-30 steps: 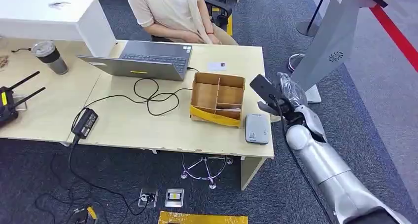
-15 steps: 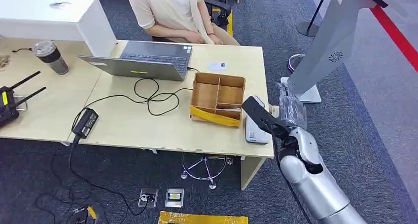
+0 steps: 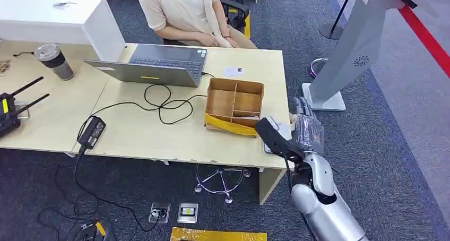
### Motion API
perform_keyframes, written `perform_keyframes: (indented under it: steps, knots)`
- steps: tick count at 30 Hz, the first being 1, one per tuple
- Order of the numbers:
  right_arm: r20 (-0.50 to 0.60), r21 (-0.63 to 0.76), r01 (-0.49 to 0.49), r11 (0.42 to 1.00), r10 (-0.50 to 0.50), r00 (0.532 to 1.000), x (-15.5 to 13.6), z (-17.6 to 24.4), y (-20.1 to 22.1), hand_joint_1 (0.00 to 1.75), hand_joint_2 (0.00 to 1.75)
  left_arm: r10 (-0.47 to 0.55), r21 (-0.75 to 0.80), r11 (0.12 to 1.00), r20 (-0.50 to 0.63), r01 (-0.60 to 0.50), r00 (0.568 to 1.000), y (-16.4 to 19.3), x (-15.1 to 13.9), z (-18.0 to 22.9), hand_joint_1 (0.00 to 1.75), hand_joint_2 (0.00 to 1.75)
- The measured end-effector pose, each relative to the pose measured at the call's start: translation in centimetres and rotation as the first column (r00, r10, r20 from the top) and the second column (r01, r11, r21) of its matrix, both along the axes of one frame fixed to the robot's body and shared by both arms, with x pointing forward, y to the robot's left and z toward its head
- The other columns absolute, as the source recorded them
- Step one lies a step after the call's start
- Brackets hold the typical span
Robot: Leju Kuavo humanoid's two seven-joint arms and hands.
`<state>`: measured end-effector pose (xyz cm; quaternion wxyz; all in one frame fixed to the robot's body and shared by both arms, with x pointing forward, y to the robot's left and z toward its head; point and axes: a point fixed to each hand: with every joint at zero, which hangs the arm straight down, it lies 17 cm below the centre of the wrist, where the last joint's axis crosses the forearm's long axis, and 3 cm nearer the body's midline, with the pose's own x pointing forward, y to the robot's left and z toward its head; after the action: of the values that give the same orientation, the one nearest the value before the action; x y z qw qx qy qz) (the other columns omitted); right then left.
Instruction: Pass the card to the sensor for recognition and then transmit it.
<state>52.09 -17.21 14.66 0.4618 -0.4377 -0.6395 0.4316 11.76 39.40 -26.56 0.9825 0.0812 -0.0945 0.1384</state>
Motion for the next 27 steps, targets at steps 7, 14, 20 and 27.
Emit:
perform_keyframes:
  steps: [7,14,20,27]
  knots:
    - [0.003,0.020,-0.027,0.999,0.027,1.000,-0.2,-0.1,1.7,0.00,1.75,-0.005,-0.001,1.000,0.002,0.005,1.000,-0.1,0.1,0.0,0.00,0.00]
    - [0.034,0.018,-0.066,0.998,0.066,0.997,0.8,0.4,4.4,0.00,1.75,-0.011,0.001,1.000,0.006,0.011,1.000,-0.2,0.4,0.1,0.00,0.00]
    - [0.013,0.006,-0.084,0.996,0.084,0.996,1.8,-0.1,5.5,0.00,1.75,-0.020,0.004,1.000,0.007,0.020,1.000,-0.2,0.7,0.1,0.00,0.00]
    - [-0.025,-0.033,-0.126,0.991,0.125,0.992,2.7,-0.7,7.6,0.00,1.75,-0.025,0.001,1.000,0.010,0.025,1.000,-0.3,1.0,0.1,0.00,0.00]
